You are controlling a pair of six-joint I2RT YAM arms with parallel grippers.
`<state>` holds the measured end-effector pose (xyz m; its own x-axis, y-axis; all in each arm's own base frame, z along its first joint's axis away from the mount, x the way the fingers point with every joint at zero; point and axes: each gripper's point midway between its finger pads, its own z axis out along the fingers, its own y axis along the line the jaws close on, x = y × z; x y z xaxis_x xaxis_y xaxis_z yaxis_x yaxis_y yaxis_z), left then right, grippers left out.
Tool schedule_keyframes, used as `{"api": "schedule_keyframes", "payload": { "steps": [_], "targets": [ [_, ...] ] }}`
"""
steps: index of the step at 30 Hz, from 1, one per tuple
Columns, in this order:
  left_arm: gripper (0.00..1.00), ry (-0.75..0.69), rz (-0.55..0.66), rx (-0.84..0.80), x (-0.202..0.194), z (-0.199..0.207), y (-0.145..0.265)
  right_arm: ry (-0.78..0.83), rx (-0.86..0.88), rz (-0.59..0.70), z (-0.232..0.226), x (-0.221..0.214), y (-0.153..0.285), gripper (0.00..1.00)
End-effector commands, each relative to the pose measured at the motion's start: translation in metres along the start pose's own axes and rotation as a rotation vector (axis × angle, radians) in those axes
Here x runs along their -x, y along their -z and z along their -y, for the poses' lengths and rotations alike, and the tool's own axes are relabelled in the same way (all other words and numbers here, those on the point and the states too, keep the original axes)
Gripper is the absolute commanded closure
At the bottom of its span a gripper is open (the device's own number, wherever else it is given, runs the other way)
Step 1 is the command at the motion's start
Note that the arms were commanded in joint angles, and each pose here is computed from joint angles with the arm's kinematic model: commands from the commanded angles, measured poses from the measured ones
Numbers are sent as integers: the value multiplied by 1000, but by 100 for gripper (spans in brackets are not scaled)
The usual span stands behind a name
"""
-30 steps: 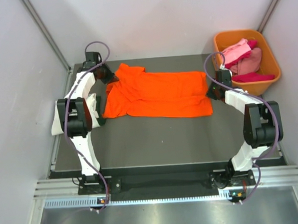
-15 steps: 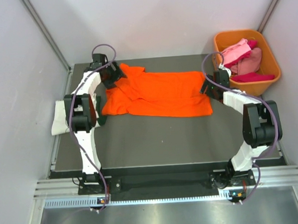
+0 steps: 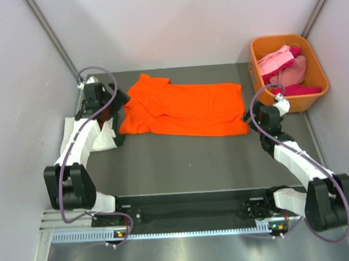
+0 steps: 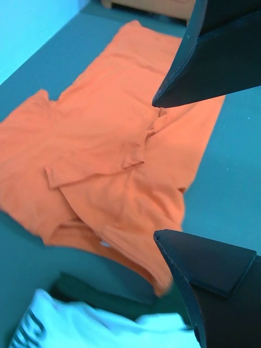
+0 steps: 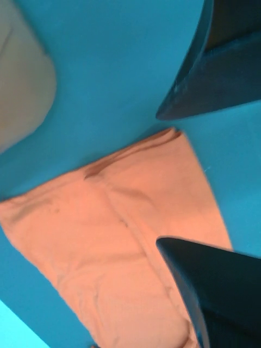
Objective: Fold and stack the t-shirts
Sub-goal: Fold the tshirt
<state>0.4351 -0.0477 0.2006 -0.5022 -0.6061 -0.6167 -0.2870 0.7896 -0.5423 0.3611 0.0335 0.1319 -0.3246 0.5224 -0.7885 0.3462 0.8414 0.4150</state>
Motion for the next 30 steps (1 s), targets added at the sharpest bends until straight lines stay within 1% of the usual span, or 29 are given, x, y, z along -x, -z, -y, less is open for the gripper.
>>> {"api": "schedule_keyframes", "payload": {
  "steps": [1, 3, 5, 7, 10, 14, 17, 24, 25, 27, 28, 30],
  "targets": [
    [6, 91, 58, 34, -7, -31, 5, -149, -32, 44, 12, -4, 14, 18],
    [7, 109, 56, 43, -13, -37, 12, -208, -21, 54, 18, -13, 21, 27],
    [7, 126, 42, 68, -26, -48, 13, -291, -15, 54, 23, -22, 22, 32],
    [7, 137, 62, 77, -26, -52, 18, -332, -26, 38, 25, -29, 21, 36],
    [7, 156, 75, 66, -32, -55, 23, -372, -43, -12, 22, -41, 12, 38],
    [8, 162, 89, 55, -37, -58, 28, -372, -52, -90, 16, -60, -8, 41],
    [8, 152, 103, 48, -35, -57, 31, -385, -65, -120, 13, -68, -18, 41],
    [8, 131, 99, 66, -34, -60, 33, -438, -104, -119, 15, -78, -33, 42],
    [8, 132, 118, 89, -30, -64, 33, -441, -119, -113, 18, -78, -35, 43],
    [8, 129, 120, 90, -30, -64, 35, -443, -129, -112, 18, -81, -39, 43],
    [8, 127, 123, 89, -29, -63, 36, -440, -140, -107, 20, -81, -41, 47],
    [8, 126, 124, 90, -29, -64, 37, -435, -156, -105, 21, -82, -44, 52]
  ]
}}
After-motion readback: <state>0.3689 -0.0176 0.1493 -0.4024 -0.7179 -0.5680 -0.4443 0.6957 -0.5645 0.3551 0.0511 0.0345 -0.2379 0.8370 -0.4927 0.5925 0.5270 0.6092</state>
